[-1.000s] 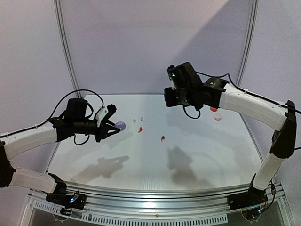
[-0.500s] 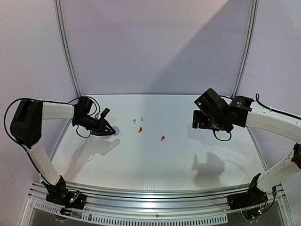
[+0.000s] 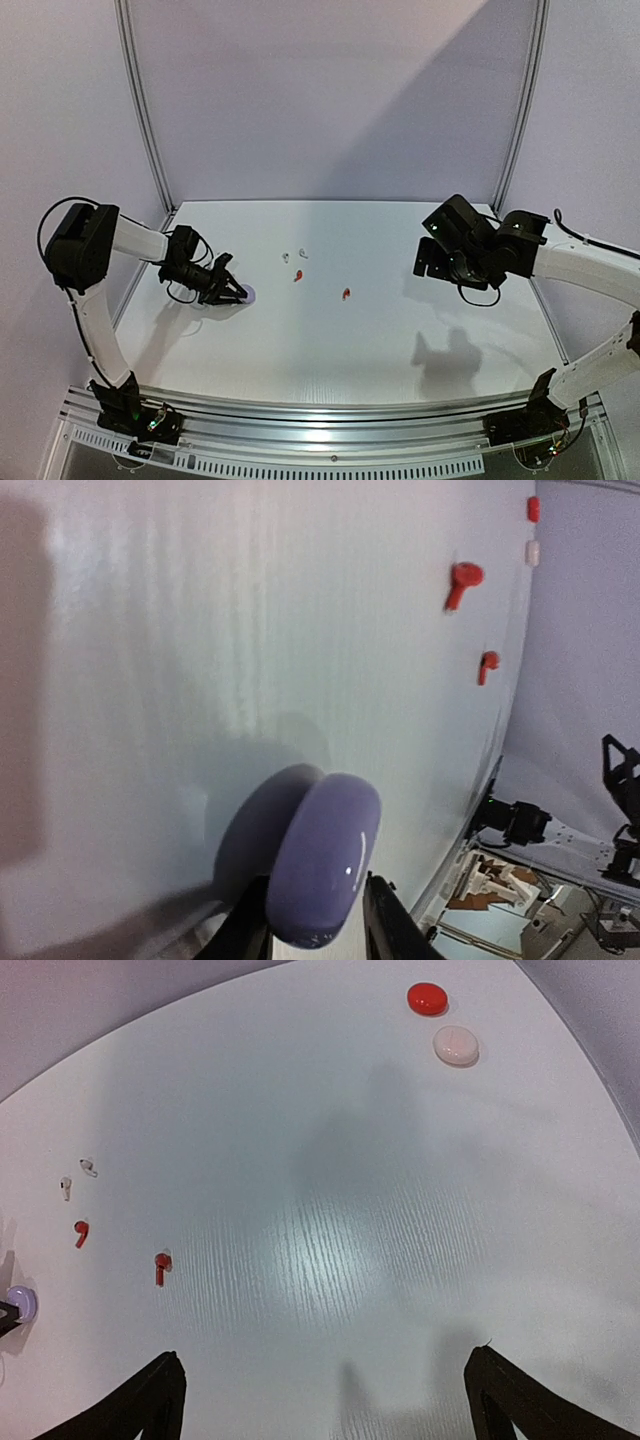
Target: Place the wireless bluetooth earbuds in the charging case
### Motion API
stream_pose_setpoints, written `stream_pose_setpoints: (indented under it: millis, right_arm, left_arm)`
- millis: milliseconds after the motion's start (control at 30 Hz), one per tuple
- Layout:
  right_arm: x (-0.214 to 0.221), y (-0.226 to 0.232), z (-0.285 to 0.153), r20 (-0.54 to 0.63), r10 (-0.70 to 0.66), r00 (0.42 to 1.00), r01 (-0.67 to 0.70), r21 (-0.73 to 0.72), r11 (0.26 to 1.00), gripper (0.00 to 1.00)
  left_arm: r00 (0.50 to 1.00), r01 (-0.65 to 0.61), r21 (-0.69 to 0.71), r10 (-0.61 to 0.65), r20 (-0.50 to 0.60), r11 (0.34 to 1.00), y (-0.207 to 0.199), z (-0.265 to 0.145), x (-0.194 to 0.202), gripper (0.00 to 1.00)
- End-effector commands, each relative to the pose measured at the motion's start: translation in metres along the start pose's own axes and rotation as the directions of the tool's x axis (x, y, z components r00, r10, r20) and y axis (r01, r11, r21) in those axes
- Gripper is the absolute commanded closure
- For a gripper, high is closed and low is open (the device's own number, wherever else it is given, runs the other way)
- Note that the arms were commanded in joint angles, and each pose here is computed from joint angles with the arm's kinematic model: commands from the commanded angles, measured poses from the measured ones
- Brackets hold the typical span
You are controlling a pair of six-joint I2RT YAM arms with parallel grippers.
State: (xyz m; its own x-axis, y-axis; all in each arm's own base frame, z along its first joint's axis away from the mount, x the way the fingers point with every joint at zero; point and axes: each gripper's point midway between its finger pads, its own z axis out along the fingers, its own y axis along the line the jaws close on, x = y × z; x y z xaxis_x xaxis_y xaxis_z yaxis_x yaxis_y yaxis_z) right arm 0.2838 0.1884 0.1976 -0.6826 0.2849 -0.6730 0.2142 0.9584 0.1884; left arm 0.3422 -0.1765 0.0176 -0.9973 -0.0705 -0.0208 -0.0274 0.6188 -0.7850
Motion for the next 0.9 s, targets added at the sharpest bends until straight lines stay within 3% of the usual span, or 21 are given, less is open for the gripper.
stream_pose_setpoints:
  millis: [0, 267, 567, 733, 867]
  right_arm:
    - [0.002, 0.011, 0.008, -0.035, -0.010, 0.999, 0.011, 0.008, 1.000, 0.01]
    - [-0.001, -0.004, 0.023, -0.081, -0.032, 0.996, 0.038, 0.077, 0.996, 0.01]
    - [-0.046, -0.047, 0.067, -0.151, -0.008, 0.989, 0.027, 0.124, 0.992, 0.01]
    - [-0.082, -0.076, 0.111, -0.189, -0.013, 0.982, 0.041, 0.143, 0.989, 0.01]
    - [-0.108, -0.094, 0.155, -0.246, -0.008, 0.969, 0.050, 0.166, 0.985, 0.03]
  left_arm:
    - [0.995, 0.102, -0.066, -0.102, 0.001, 0.993, 0.023, 0.004, 0.010, 0.59]
    - [0.988, 0.155, -0.274, -0.146, 0.055, 0.949, 0.046, -0.018, 0.019, 0.03]
    - [0.989, 0.122, -0.360, -0.084, 0.118, 0.925, 0.038, -0.046, 0.011, 0.01]
    - [0.984, 0.014, -0.349, 0.049, 0.171, 0.937, 0.006, -0.071, -0.006, 0.01]
    - [0.951, -0.112, -0.335, 0.198, 0.236, 0.936, -0.030, -0.095, -0.019, 0.01]
